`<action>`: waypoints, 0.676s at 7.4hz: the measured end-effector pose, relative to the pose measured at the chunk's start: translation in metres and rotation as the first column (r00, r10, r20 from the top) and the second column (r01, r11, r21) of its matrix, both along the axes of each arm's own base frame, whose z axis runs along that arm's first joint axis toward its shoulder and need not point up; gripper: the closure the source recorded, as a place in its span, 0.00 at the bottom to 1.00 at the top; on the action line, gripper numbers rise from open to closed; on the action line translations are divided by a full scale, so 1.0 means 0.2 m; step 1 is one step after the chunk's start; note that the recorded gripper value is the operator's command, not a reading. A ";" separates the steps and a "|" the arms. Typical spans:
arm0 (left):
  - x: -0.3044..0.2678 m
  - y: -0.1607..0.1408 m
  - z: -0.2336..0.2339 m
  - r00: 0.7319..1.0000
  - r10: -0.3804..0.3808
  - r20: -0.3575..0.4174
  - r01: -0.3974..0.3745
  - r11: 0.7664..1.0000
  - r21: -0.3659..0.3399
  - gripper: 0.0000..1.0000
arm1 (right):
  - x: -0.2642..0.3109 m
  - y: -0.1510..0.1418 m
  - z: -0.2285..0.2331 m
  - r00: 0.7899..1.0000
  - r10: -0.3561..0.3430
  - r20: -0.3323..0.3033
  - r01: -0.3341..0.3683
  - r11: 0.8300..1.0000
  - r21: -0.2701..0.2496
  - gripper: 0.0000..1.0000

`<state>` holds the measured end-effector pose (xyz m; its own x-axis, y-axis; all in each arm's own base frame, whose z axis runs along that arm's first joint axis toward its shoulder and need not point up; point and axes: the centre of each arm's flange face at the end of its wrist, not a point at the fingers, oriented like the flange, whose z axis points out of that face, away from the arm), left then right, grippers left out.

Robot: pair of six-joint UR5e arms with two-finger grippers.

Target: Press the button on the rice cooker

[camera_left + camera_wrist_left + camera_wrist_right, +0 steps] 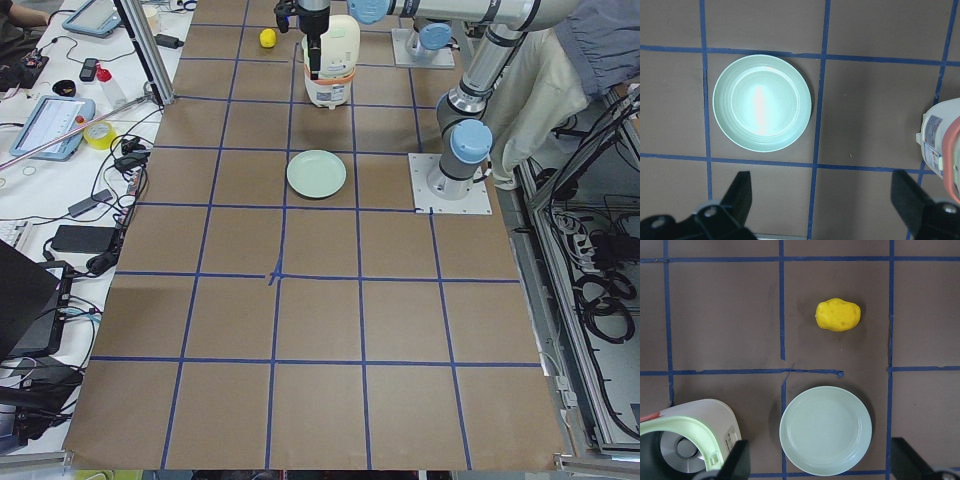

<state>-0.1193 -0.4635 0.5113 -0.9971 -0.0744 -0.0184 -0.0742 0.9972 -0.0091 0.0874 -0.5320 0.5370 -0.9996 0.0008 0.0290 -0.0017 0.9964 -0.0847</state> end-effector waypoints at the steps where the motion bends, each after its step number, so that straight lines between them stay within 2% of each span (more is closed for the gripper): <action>1: 0.00 0.00 0.00 1.000 0.000 0.000 0.000 1.000 0.000 0.00 | -0.01 0.00 0.00 1.000 0.002 0.003 -0.002 1.000 -0.001 0.00; 5: 0.00 0.00 0.00 1.000 0.000 0.000 0.000 1.000 0.000 0.00 | 0.08 -0.01 -0.02 1.000 0.022 0.017 -0.022 0.999 -0.034 0.00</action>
<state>-0.1193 -0.4635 0.5113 -0.9971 -0.0744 -0.0183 -0.0743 0.9972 -0.0091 0.1043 -0.5335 0.5321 -0.9997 -0.0205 0.0123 -0.0218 0.9928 -0.1182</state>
